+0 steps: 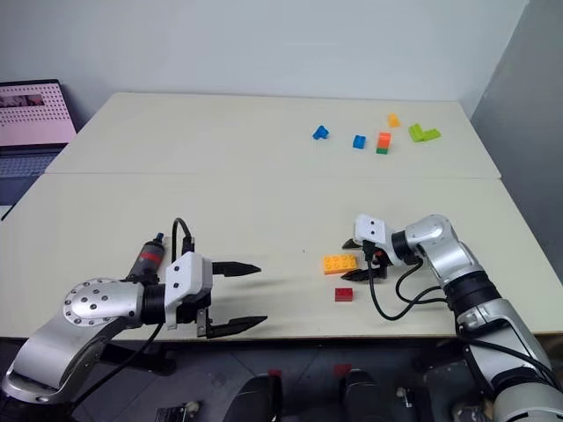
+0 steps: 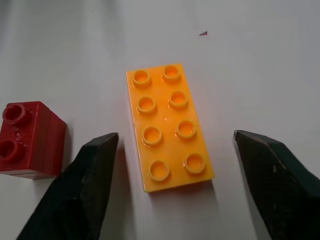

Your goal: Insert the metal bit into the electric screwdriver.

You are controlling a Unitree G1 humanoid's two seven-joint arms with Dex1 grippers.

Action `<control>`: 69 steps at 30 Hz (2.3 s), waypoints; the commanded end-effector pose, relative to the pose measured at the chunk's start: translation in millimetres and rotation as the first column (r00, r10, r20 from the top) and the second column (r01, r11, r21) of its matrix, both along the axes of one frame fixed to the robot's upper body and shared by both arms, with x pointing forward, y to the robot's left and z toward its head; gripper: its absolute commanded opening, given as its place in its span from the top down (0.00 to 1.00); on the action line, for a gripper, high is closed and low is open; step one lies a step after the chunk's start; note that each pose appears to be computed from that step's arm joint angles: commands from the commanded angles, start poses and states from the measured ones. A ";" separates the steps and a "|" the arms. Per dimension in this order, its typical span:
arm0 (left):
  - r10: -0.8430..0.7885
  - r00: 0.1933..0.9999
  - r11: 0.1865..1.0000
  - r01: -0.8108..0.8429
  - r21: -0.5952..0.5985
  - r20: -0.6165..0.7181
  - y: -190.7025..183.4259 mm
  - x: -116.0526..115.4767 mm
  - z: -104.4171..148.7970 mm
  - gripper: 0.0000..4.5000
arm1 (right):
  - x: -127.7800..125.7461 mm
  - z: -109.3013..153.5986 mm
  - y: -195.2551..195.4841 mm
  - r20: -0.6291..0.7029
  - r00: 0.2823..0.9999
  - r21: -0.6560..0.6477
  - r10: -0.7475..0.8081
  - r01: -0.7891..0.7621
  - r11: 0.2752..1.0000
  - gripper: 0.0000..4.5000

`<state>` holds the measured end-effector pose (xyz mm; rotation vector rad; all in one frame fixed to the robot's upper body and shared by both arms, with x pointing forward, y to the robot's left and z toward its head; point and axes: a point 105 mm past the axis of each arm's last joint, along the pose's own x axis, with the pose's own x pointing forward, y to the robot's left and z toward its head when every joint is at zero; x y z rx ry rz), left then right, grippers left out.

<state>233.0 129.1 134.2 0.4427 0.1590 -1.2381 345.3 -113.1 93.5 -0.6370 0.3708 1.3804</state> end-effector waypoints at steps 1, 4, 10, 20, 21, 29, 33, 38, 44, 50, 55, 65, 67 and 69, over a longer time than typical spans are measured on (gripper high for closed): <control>-0.025 0.999 0.999 0.026 -0.019 0.037 -7.5 0.7 5.5 0.00 | -0.1 13.3 1.9 0.047 0.999 0.037 0.027 -0.029 0.999 0.37; -0.032 0.998 0.999 0.033 -0.029 0.046 -10.6 1.7 5.9 0.00 | -1.8 15.3 0.5 0.055 0.998 0.047 0.028 -0.031 0.998 0.52; -0.013 0.998 0.998 0.017 -0.068 0.059 -17.1 9.4 9.8 0.00 | 14.2 39.2 -13.2 0.145 0.975 0.195 -0.170 0.140 0.971 0.68; 0.029 0.993 0.980 -0.007 -0.197 0.110 -42.2 29.4 26.8 0.00 | 80.0 48.6 -112.3 0.266 0.496 0.378 -0.827 0.735 0.562 0.68; 0.029 0.993 0.980 -0.005 -0.199 0.118 -44.4 31.0 27.6 0.00 | 82.6 47.6 -117.3 0.246 0.457 0.393 -0.855 0.759 0.519 0.68; -0.023 0.991 0.977 0.050 -0.206 0.128 -61.2 33.8 30.4 0.00 | 89.9 49.2 -154.0 0.149 0.207 0.478 -0.967 0.841 0.253 0.68; -0.078 0.990 0.971 0.101 -0.216 0.116 -70.9 28.1 33.4 0.00 | 83.8 49.3 -177.9 0.119 0.119 0.483 -0.986 0.861 0.162 0.68; -0.116 0.985 0.962 0.143 -0.231 0.129 -85.0 28.5 40.9 0.00 | 69.2 43.6 -213.0 0.088 -0.001 0.466 -0.996 0.884 0.040 0.68; -0.146 0.980 0.956 0.176 -0.236 0.138 -96.6 29.1 44.1 0.00 | 57.3 32.0 -237.0 0.059 -0.120 0.425 -0.991 0.901 -0.084 0.68; -0.157 0.977 0.954 0.187 -0.235 0.143 -99.0 29.8 44.7 0.00 | 50.2 21.7 -248.2 -0.046 -0.183 0.402 -0.982 0.896 -0.186 0.68; -0.161 0.976 0.954 0.191 -0.232 0.145 -99.7 30.6 44.7 0.00 | 48.5 27.4 -250.2 -0.104 -0.183 0.430 -0.977 0.878 -0.211 0.36; -0.093 0.987 0.967 0.122 -0.225 0.133 -77.1 35.2 45.6 0.00 | 37.7 76.8 -210.5 -0.003 0.154 0.571 -0.988 0.812 0.125 0.01; -0.094 0.993 0.973 0.107 -0.205 0.072 -60.6 27.8 40.1 0.00 | 22.2 85.0 -167.5 0.150 0.430 0.525 -0.890 0.728 0.440 0.01; -0.089 0.995 0.979 0.095 -0.181 0.037 -49.0 22.9 35.5 0.00 | 5.6 82.7 -136.3 0.207 0.607 0.454 -0.768 0.636 0.624 0.01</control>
